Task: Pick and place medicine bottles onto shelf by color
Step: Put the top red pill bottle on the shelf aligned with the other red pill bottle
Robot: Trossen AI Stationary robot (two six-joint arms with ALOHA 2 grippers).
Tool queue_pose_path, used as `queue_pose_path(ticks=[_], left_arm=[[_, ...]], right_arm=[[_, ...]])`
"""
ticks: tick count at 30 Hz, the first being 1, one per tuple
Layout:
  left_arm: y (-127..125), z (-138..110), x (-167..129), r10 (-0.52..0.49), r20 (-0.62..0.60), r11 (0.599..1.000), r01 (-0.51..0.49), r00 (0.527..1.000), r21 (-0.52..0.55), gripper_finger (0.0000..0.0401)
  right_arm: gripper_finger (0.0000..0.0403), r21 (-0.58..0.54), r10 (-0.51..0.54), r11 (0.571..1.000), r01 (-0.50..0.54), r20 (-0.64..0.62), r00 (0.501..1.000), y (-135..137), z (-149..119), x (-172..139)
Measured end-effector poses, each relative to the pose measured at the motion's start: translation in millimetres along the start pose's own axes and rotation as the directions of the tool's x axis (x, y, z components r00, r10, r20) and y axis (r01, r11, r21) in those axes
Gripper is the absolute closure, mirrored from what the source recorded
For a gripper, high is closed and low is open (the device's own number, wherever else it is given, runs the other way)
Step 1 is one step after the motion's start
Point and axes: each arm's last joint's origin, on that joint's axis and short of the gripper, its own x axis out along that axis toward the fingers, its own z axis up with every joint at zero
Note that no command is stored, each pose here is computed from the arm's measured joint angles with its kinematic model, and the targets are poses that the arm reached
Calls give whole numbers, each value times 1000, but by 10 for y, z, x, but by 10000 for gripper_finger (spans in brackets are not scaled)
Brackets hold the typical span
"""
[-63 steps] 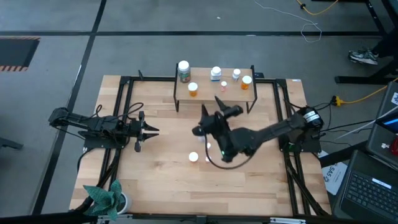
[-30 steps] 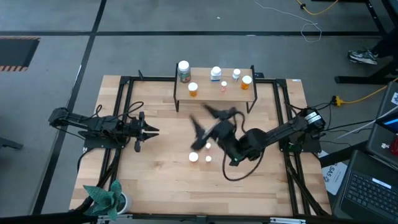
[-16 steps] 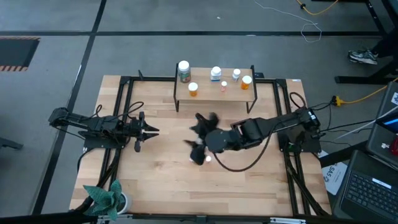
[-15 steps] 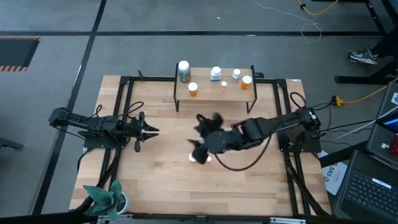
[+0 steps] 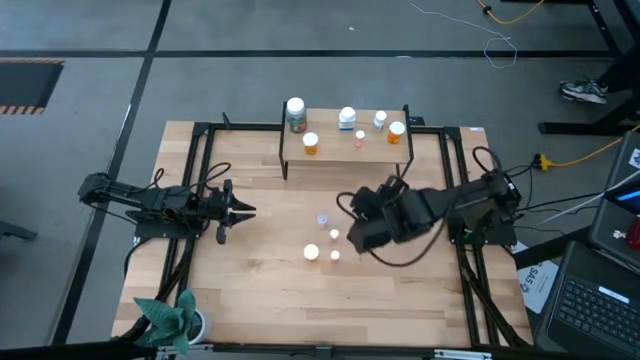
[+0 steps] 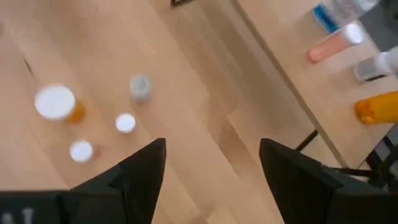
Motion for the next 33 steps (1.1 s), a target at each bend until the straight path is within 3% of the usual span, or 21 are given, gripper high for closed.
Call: queue_pose_path(ticks=[8, 15, 18, 21, 25, 29, 33], left_arm=[[0, 3, 0, 2, 3, 1000, -2, 1000, -3, 321], [6, 6, 0, 24, 8, 1000, -24, 1000, -4, 321], [6, 6, 0, 24, 9, 1000, -24, 1000, -3, 321], [6, 6, 0, 24, 9, 1000, -24, 1000, -3, 321], [6, 6, 0, 24, 9, 1000, -24, 1000, -3, 321], [6, 6, 0, 24, 8, 1000, -24, 1000, -2, 321], [6, 5, 0, 24, 8, 1000, -24, 1000, -1, 321]], right_arm=[[141, -82, 57, 995, -62, -64, 996, -438, 164, -6], [141, -79, 92, 993, -91, 18, 996, -809, 97, -225], [141, -88, 176, 982, -168, 83, 981, -848, -51, -154], [141, -121, 366, 929, -350, 151, 918, -808, -265, 32], [141, -140, 593, 803, -580, 290, 751, -702, -499, 323], [141, -138, 636, 741, -657, 456, 622, -612, -601, 533], [141, -122, 625, 730, -673, 517, 584, -508, -661, 735]])
